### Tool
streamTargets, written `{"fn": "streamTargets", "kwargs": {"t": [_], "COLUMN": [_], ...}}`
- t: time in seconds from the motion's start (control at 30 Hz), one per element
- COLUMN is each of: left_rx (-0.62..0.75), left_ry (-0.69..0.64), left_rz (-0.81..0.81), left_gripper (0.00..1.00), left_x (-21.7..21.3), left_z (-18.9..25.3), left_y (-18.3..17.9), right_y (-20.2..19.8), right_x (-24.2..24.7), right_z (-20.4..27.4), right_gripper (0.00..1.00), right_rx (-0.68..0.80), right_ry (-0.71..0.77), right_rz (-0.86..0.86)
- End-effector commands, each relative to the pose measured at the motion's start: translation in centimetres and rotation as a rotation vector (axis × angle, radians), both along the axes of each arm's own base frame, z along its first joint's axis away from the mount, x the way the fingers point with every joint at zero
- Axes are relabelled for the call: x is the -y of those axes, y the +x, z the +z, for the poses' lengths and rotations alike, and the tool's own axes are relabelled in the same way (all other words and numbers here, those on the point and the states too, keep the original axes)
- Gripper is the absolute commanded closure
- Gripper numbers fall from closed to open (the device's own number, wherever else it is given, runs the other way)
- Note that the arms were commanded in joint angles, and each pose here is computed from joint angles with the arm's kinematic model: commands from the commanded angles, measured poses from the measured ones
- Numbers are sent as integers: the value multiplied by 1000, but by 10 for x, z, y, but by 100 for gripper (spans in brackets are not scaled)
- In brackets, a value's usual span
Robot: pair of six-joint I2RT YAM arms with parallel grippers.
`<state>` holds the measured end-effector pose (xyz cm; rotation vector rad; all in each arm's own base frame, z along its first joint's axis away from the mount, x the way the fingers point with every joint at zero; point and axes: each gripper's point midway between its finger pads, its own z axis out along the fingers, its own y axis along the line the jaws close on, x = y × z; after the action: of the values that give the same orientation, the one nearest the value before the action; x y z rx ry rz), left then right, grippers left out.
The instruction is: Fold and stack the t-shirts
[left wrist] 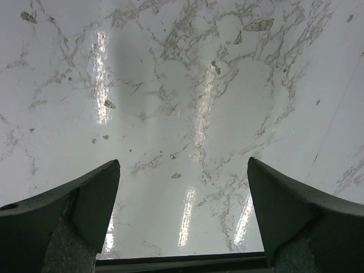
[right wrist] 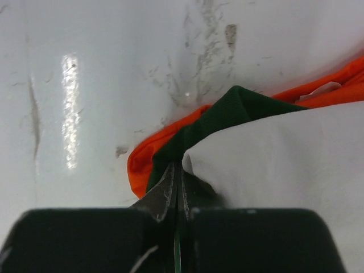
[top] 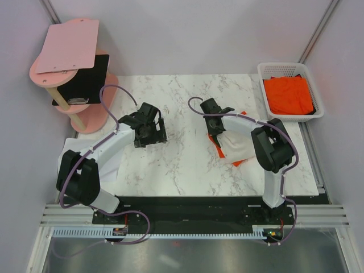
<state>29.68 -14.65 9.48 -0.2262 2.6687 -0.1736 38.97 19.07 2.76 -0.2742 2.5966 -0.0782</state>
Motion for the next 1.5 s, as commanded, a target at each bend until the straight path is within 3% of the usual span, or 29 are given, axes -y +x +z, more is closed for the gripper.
{"fn": "streamTargets", "kwargs": {"t": [0.0, 0.9, 1.17, 1.4, 1.47], "left_rx": [18, -8, 3, 39, 61], "left_ry": [-8, -54, -53, -49, -34], "left_rz": [-19, -35, -45, -70, -81], "left_gripper": [0, 0, 0, 0, 0], "left_x": [0, 10, 11, 10, 8], "left_z": [1, -9, -6, 3, 6], "left_y": [0, -4, -4, -1, 1], "right_y": [5, -56, -65, -45, -39], "right_x": [45, 196, 242, 225, 216], "right_z": [-14, -28, -10, 29, 43], "right_gripper": [100, 100, 100, 100, 92], "right_rx": [-16, -115, -102, 0, 42], "right_ry": [-122, -333, -400, -251, -207], "right_rz": [-142, -535, -653, -593, -545]}}
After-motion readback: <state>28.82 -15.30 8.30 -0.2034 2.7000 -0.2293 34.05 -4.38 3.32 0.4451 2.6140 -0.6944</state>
